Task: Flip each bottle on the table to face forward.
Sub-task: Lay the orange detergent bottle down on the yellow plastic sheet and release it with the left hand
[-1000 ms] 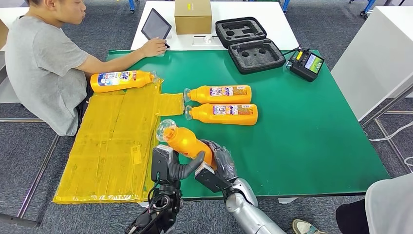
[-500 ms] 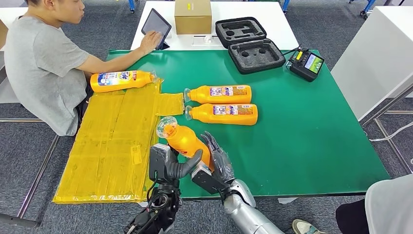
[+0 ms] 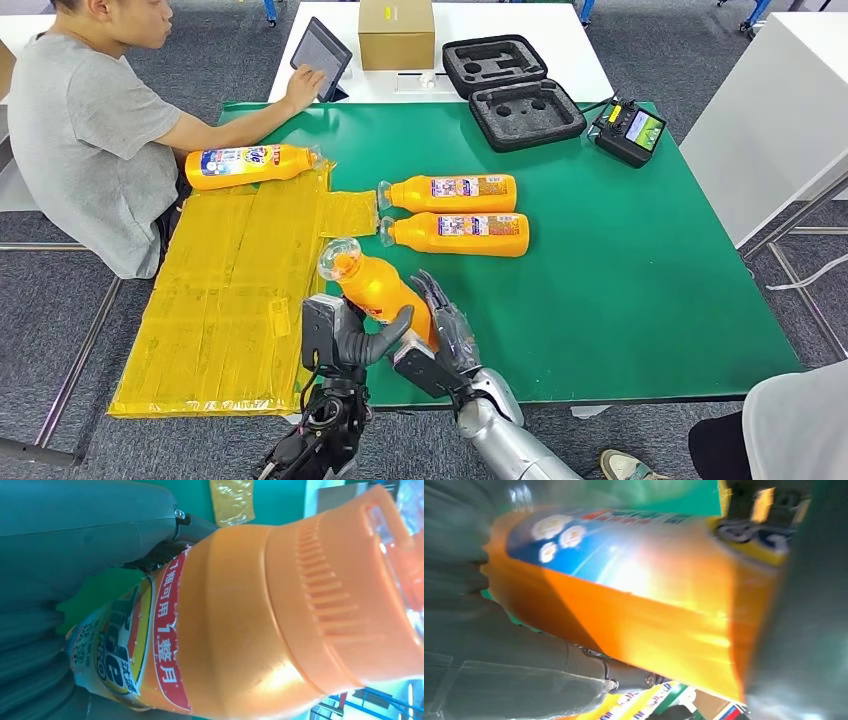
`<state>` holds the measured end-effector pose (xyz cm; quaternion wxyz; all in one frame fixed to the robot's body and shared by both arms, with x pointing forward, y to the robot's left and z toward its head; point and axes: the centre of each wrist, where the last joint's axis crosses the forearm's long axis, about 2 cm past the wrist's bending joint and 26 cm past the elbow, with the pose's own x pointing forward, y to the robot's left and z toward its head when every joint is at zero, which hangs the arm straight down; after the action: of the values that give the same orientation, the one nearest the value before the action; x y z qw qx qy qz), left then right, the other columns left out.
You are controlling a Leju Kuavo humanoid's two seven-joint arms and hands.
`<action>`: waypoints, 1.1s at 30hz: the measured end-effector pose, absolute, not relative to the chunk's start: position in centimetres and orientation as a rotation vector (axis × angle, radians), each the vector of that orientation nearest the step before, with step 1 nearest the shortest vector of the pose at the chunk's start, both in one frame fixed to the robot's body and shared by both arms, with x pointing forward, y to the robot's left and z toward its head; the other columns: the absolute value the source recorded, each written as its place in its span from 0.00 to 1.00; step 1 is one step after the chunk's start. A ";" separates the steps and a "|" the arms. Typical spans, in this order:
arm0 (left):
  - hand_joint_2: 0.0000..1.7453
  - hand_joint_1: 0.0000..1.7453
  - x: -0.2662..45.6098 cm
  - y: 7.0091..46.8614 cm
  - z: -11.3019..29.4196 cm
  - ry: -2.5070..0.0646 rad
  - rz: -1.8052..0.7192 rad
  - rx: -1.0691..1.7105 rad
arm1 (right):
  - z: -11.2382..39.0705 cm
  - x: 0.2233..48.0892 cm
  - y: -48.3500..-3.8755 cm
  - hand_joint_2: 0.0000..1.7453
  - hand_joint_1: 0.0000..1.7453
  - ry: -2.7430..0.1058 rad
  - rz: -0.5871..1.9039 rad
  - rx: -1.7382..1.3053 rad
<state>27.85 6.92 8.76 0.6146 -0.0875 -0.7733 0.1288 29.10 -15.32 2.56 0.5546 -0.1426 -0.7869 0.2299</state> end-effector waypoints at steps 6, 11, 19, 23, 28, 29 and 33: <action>1.00 1.00 28.2 9.0 8.9 -1.877 0.231 -0.115 | 1.7 28.3 -16.0 1.00 0.00 -1.820 0.499 -0.326; 1.00 1.00 28.4 11.5 8.8 -1.978 0.129 0.034 | 1.3 27.7 -16.4 1.00 0.00 -1.802 0.470 -0.322; 1.00 1.00 28.6 14.8 8.4 -2.098 -0.093 0.301 | 1.0 27.2 -16.6 1.00 0.00 -1.792 0.431 -0.317; 1.00 1.00 28.9 17.0 8.0 -2.134 -0.229 0.452 | 0.8 26.9 -16.9 1.00 0.00 -1.787 0.420 -0.314; 1.00 1.00 29.1 18.3 7.8 -2.129 -0.252 0.499 | 0.8 26.8 -16.9 1.00 0.00 -1.789 0.418 -0.311; 1.00 1.00 29.1 18.5 7.8 -2.135 -0.281 0.518 | 0.8 26.8 -16.9 1.00 0.00 -1.788 0.417 -0.311; 1.00 1.00 29.5 20.0 8.0 -2.165 -0.580 0.721 | 0.8 26.8 -16.9 1.00 0.00 -1.787 0.404 -0.303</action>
<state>29.45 20.04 7.95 0.3834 0.2829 -0.8493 -0.2275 26.82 -16.88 0.84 0.5992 -0.1308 -0.7704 0.1741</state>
